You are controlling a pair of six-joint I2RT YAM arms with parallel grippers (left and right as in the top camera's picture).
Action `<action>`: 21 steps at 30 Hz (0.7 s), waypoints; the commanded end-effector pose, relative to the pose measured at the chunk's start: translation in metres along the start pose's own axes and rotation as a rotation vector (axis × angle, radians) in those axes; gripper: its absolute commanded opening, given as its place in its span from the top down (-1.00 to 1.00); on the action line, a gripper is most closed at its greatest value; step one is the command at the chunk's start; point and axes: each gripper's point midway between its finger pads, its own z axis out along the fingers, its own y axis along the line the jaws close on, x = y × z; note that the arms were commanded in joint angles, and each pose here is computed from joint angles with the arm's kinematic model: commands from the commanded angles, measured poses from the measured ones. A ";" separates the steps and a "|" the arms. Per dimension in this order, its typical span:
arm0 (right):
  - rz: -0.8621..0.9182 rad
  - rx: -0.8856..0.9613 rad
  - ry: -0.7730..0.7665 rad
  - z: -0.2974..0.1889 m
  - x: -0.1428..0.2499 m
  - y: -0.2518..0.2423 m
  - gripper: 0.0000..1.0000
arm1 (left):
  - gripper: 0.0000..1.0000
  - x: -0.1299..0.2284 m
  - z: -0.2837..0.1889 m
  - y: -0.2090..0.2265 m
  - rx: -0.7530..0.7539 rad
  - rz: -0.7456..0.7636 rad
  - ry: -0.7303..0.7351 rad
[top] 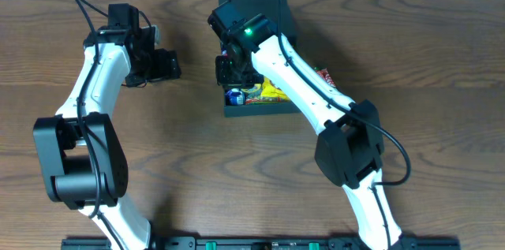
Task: Pack container
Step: 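Carry the Dairy Milk bar over the box and lower it in, then move the right gripper to the red bar and grasp it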
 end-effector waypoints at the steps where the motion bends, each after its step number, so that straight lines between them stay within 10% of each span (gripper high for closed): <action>1: 0.000 0.007 -0.008 0.002 -0.001 0.001 -0.20 | -0.74 -0.009 -0.013 -0.003 0.007 0.003 -0.038; 7: 0.017 0.048 -0.032 0.001 -0.010 -0.013 -0.50 | -0.74 -0.008 -0.013 -0.003 0.006 0.002 -0.035; 21: 0.150 0.303 -0.137 -0.096 -0.038 -0.144 -0.29 | -0.75 -0.005 -0.013 -0.003 0.005 -0.002 -0.019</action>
